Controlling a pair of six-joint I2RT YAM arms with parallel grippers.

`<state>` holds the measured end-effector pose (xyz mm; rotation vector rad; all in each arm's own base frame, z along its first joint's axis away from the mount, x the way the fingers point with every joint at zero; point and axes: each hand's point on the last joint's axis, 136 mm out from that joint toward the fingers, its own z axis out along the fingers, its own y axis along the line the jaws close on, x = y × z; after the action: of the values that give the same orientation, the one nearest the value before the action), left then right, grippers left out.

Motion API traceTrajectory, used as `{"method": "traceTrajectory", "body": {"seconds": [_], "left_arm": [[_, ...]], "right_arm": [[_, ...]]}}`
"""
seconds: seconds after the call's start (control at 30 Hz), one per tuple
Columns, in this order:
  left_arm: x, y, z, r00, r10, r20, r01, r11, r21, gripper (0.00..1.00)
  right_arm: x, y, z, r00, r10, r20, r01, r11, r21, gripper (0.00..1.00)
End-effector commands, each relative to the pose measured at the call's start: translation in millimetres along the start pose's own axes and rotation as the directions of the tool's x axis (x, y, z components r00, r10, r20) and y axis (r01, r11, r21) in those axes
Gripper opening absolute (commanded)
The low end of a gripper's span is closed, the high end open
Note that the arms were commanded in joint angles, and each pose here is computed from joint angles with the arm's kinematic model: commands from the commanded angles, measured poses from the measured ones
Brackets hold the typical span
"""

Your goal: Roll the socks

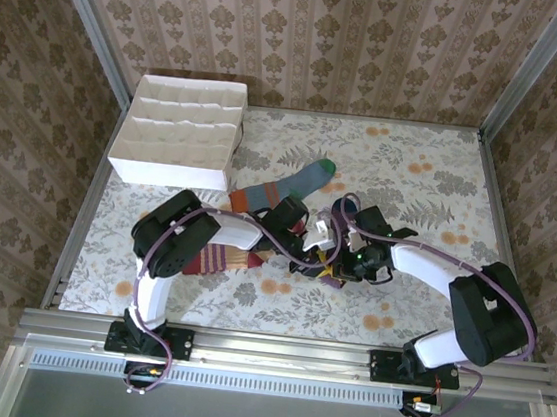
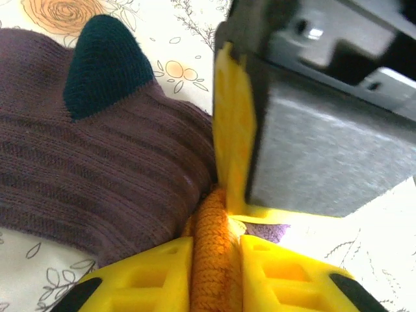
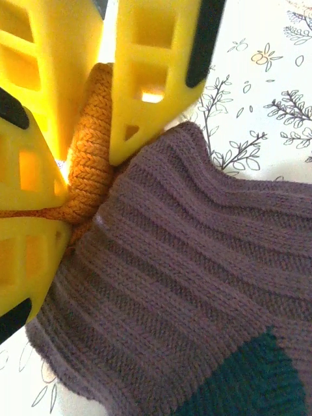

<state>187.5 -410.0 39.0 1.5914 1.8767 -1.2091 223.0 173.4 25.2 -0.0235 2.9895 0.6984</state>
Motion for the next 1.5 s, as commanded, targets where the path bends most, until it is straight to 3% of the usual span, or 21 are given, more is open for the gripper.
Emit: {"method": "traceTrajectory", "body": {"seconds": [0.0, 0.3, 0.5, 0.87, 1.13, 1.47], "left_arm": [[14.7, 1.3, -9.6, 0.991, 0.129, -0.039, -0.131, 0.989, -0.075, 0.18], [4.0, -6.8, -39.3, 0.906, 0.423, -0.01, -0.416, 0.885, -0.208, 0.22], [-1.1, -20.1, -50.0, 0.771, 0.637, 0.028, -0.603, 0.743, -0.291, 0.29], [-6.9, -28.3, -25.5, 0.566, 0.815, -0.125, -0.797, 0.502, -0.336, 0.28], [7.6, -17.5, -5.3, 0.511, 0.831, -0.22, -0.852, 0.455, -0.258, 0.3], [36.2, -3.0, 8.7, 0.482, 0.818, -0.315, -0.876, 0.456, -0.155, 0.32]], "right_arm": [[24.1, -30.8, 14.6, 0.992, 0.071, -0.105, -0.057, 0.99, 0.13, 0.0], [34.5, -35.6, 18.4, 0.974, 0.129, -0.187, -0.097, 0.981, 0.17, 0.0], [35.7, -28.3, 14.4, 0.963, 0.14, -0.232, -0.111, 0.985, 0.134, 0.0], [36.4, -25.1, 15.2, 0.941, 0.153, -0.302, -0.131, 0.987, 0.09, 0.0], [38.8, -22.7, 16.1, 0.92, 0.152, -0.362, -0.144, 0.988, 0.049, 0.0], [40.4, -4.1, 13.9, 0.903, 0.137, -0.407, -0.176, 0.982, -0.061, 0.0]]}}
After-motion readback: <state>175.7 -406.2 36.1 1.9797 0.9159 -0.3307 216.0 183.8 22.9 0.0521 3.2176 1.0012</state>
